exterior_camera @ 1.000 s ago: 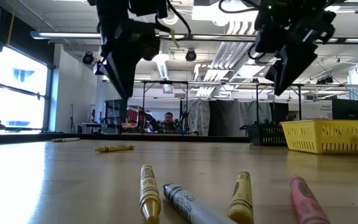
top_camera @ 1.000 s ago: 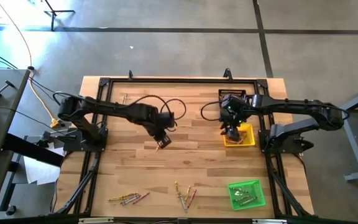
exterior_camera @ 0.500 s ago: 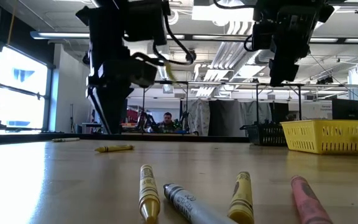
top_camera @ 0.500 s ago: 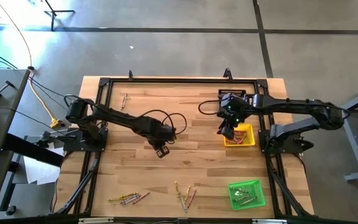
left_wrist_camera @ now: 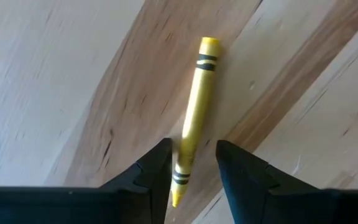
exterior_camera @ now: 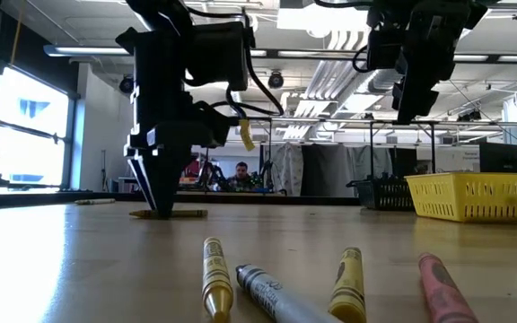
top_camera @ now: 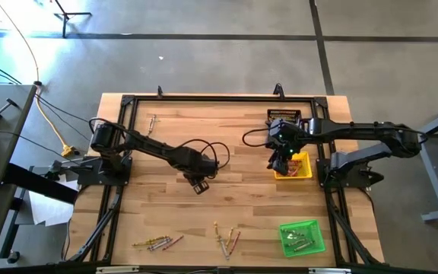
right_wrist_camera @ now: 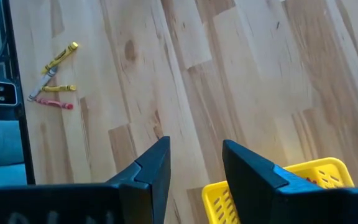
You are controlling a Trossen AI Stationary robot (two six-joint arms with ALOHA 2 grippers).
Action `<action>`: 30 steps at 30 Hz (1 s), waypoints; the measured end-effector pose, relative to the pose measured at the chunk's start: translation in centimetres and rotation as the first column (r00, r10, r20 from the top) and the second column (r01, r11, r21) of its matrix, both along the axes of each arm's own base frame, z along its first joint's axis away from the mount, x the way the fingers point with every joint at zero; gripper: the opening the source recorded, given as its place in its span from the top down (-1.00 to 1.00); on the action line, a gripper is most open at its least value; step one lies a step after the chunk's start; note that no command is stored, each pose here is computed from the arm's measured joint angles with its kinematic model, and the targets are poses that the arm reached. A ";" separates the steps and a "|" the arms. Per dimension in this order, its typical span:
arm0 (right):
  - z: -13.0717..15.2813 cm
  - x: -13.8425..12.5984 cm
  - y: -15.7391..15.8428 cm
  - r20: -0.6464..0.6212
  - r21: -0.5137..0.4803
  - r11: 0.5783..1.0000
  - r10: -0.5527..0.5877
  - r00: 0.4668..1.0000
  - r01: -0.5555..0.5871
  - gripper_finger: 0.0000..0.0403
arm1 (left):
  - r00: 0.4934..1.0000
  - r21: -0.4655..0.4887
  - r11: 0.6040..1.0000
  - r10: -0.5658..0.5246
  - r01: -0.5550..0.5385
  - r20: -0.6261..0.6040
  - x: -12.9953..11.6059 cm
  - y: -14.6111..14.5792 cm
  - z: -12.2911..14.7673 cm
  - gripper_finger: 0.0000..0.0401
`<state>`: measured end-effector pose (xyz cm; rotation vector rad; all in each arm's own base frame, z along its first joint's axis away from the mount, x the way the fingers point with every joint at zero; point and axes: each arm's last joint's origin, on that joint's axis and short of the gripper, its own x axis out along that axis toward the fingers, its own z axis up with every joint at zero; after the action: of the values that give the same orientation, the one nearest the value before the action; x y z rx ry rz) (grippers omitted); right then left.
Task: Sort crayons
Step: Put the yellow crayon into the black bin
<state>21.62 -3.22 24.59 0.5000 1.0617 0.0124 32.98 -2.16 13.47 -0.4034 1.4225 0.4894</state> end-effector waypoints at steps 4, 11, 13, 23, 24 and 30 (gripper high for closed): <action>0.0 0.0 0.0 0.006 -0.012 1.000 0.019 1.000 -0.019 0.34 | 0.999 -0.010 0.999 0.032 -0.032 0.001 0.0 0.2 0.0 0.39; 0.0 0.0 0.0 0.008 -0.018 0.999 0.029 1.000 -0.029 0.34 | 0.999 -0.008 0.999 0.036 -0.036 -0.003 0.1 0.3 -0.3 0.38; 0.0 0.0 0.0 0.009 -0.018 0.999 0.028 1.000 -0.028 0.34 | 0.999 -0.003 0.999 0.045 -0.045 -0.003 0.1 0.4 -0.4 0.38; -0.1 0.0 -0.5 -0.010 -0.120 0.992 -0.043 0.999 0.041 0.34 | 0.996 -0.038 0.995 0.093 -0.093 -0.014 0.2 0.5 -0.9 0.89; -0.1 0.0 -0.5 -0.013 -0.141 0.989 -0.054 0.998 0.052 0.34 | 0.996 -0.044 0.995 0.093 -0.093 -0.015 0.2 0.5 -0.9 0.94; -0.1 0.0 -0.8 -0.016 -0.203 0.975 -0.096 0.995 0.091 0.34 | 0.992 -0.061 0.991 0.122 -0.122 0.000 0.6 0.7 -0.1 0.97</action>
<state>21.60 -3.99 24.52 0.3656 1.0507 -0.1844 33.58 -1.45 13.33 -0.5426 1.4167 0.5452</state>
